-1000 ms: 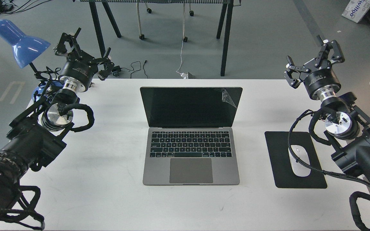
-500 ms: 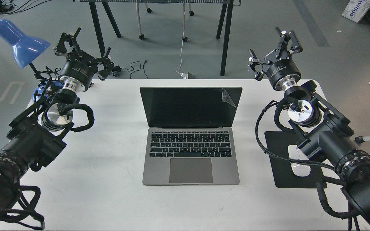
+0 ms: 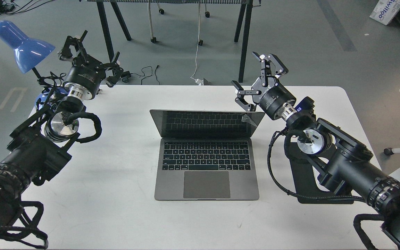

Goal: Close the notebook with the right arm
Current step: 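Push the laptop screen down toward the keyboard with the right gripper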

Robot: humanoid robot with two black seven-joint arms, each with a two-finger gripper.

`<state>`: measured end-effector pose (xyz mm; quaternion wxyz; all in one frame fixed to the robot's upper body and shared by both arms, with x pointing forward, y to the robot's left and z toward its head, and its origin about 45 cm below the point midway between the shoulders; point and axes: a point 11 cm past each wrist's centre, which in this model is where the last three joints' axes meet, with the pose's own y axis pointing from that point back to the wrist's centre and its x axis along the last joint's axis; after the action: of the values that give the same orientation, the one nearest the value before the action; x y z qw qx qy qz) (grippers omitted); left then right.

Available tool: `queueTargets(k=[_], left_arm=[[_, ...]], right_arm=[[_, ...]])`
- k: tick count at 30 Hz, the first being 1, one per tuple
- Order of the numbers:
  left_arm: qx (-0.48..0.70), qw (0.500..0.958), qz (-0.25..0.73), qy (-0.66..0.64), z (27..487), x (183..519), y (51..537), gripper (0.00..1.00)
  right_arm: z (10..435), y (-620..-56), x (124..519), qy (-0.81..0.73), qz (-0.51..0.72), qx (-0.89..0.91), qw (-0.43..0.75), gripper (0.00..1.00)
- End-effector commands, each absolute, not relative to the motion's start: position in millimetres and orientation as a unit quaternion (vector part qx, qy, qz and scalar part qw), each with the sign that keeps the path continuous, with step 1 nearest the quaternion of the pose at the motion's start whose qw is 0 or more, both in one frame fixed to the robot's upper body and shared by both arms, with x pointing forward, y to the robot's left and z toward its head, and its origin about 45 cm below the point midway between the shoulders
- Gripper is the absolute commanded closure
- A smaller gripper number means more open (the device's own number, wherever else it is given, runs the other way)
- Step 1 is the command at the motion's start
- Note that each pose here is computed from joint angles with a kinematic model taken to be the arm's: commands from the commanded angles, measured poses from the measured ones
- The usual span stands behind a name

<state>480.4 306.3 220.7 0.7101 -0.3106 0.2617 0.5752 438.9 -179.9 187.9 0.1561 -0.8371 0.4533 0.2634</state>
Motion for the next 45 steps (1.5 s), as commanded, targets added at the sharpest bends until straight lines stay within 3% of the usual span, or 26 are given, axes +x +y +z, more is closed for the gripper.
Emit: queueTargets(k=[1, 23, 38, 45], left_arm=[[-0.311, 0.711, 0.574, 0.262, 221, 481, 306, 0.0], [-0.311, 0.71, 0.575, 0.262, 221, 480, 306, 0.0], [-0.311, 0.71, 0.575, 0.262, 221, 480, 306, 0.0], [-0.312, 0.71, 0.574, 0.261, 221, 481, 306, 0.0]], right_arm=[[181, -179, 422, 0.435, 0.268, -0.848, 0.143, 0.0], [77, -174, 320, 0.342, 0.265, -0.896, -0.102, 0.0], [62, -188, 319, 0.373, 0.241, -0.884, -0.143, 0.0], [93, -182, 342, 0.386, 0.231, -0.889, -0.082, 0.0]])
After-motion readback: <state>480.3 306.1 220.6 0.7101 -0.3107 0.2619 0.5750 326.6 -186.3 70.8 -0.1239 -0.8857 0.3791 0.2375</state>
